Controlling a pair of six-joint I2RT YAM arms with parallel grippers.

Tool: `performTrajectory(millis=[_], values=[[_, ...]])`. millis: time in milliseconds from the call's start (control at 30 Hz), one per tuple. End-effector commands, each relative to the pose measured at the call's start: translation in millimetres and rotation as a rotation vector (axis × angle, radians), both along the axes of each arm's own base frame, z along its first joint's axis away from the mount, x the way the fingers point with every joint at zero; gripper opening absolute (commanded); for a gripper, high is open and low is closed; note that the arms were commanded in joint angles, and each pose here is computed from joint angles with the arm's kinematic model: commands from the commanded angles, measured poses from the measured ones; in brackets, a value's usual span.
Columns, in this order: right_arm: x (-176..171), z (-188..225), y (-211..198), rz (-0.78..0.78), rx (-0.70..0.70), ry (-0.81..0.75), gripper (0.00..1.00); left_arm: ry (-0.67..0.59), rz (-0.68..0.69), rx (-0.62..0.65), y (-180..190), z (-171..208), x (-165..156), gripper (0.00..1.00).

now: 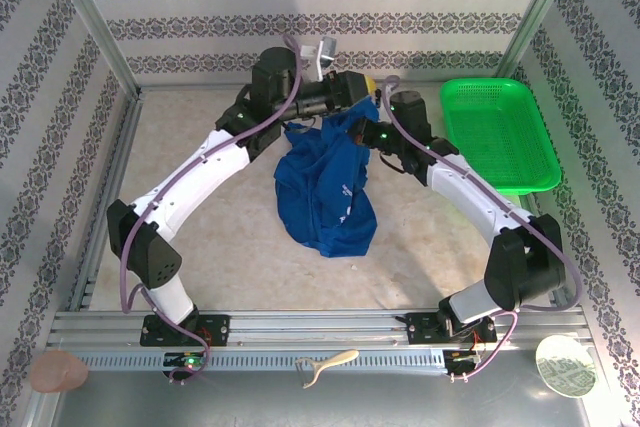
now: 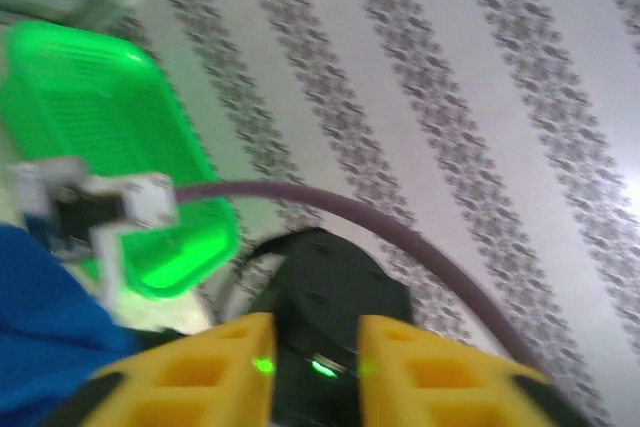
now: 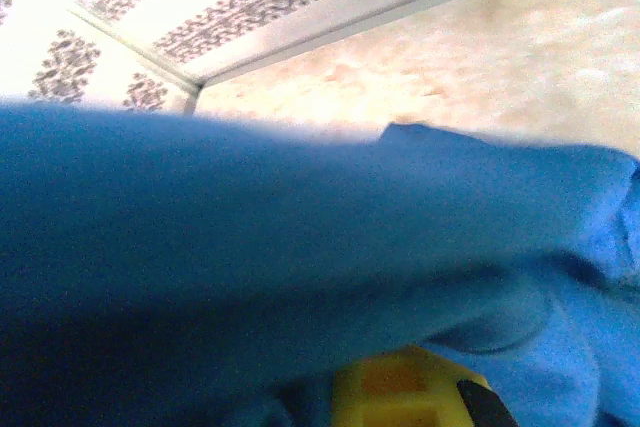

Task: Fold the inside-out t-shirt

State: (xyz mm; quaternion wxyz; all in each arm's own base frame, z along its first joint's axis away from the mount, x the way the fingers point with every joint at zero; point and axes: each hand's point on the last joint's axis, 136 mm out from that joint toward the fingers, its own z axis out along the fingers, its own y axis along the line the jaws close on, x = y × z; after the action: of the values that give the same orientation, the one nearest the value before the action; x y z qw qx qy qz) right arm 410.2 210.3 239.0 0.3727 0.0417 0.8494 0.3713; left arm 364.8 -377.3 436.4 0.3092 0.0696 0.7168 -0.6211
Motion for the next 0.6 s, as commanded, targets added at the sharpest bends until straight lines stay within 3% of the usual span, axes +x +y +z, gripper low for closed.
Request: performTrajectory(millis=[0, 67, 267, 433, 567], values=[[-0.5, 2.6, -13.1, 0.003, 0.067, -0.034, 0.0, -0.176, -0.085, -0.126, 5.2, 44.5, -30.2, 0.54], [-5.4, 4.9, -17.9, 0.013, 0.092, -0.052, 0.0, -0.2, 0.005, -0.069, 25.2, 32.8, -22.3, 0.67], [-26.6, 13.1, -18.2, 0.064, 0.16, -0.08, 0.0, -0.081, 0.197, 0.137, 76.1, -51.2, 16.2, 0.72], [-47.4, 21.3, -14.0, 0.127, 0.192, -0.11, 0.0, -0.016, 0.151, 0.352, 78.6, -128.4, 22.2, 0.73], [-60.3, 25.4, -10.4, 0.175, 0.209, -0.124, 0.0, 0.063, 0.108, 0.354, 71.7, -165.0, 32.6, 0.73]])
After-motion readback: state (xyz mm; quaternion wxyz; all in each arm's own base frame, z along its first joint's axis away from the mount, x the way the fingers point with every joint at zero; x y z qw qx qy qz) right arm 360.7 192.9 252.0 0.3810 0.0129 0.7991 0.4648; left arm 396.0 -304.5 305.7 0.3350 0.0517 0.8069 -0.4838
